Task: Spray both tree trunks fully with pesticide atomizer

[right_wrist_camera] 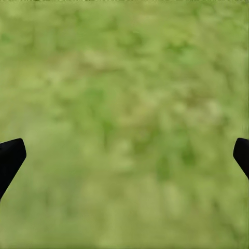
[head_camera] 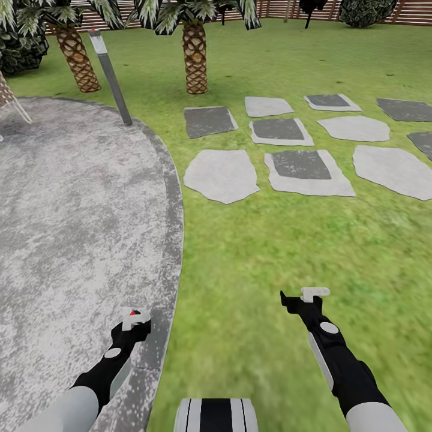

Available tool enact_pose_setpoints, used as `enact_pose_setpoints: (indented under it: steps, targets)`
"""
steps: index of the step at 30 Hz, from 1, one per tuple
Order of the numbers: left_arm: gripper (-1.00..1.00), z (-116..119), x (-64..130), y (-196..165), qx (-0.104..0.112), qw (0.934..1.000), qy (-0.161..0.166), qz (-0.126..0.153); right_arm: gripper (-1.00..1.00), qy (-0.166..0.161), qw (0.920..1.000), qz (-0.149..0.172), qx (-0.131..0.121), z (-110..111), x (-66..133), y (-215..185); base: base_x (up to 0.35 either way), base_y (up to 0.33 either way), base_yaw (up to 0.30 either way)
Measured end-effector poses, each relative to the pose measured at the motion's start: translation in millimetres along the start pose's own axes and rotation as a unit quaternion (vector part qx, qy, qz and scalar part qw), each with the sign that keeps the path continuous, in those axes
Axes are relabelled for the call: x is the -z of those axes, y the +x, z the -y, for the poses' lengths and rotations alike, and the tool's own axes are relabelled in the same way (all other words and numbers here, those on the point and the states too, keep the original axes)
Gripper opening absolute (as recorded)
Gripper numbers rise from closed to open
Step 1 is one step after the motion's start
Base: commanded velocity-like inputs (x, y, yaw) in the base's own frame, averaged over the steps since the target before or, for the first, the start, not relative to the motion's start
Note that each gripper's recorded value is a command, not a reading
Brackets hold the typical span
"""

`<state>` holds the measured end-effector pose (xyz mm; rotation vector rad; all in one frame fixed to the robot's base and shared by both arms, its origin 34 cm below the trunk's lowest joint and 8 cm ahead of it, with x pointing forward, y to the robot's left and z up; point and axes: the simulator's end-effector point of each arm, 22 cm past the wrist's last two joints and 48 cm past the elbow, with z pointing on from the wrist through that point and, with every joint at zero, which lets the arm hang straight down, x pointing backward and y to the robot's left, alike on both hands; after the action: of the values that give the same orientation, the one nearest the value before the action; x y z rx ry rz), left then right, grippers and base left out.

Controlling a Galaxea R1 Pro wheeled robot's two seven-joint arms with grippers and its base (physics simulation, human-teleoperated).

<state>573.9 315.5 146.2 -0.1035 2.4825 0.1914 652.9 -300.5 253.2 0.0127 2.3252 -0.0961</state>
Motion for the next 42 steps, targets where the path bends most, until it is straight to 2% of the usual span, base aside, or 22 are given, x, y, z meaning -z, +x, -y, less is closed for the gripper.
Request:
enact_pose_setpoints:
  steps: [20,26,30,37,42]
  targets:
    - [1.0,0,-0.5,2,0.002,1.0,-0.001,-0.002,1.0,0.0,1.0,-0.001,0.0,0,-0.6,1,0.046,0.0,0.053]
    - [1.0,1,-5.7,17,0.0,0.9999,-0.002,-0.01,1.0,0.0,0.9999,-0.016,0.001,0,-6.7,19,0.0,0.0,0.0]
    - [1.0,1,-8.6,19,0.001,1.0,-0.002,0.002,1.0,0.0,0.9997,-0.025,0.002,-1,-10.2,29,0.0,0.0,0.0]
    - [1.0,0,-9.1,20,0.002,1.0,-0.002,0.004,1.0,0.0,0.9996,-0.027,0.002,-1,-10.8,32,0.0,0.0,0.0]
    - [1.0,1,-12.7,33,0.0,1.0,-0.003,-0.007,1.0,-0.001,0.9992,-0.039,0.003,-2,-15.0,47,0.0,0.0,0.0]
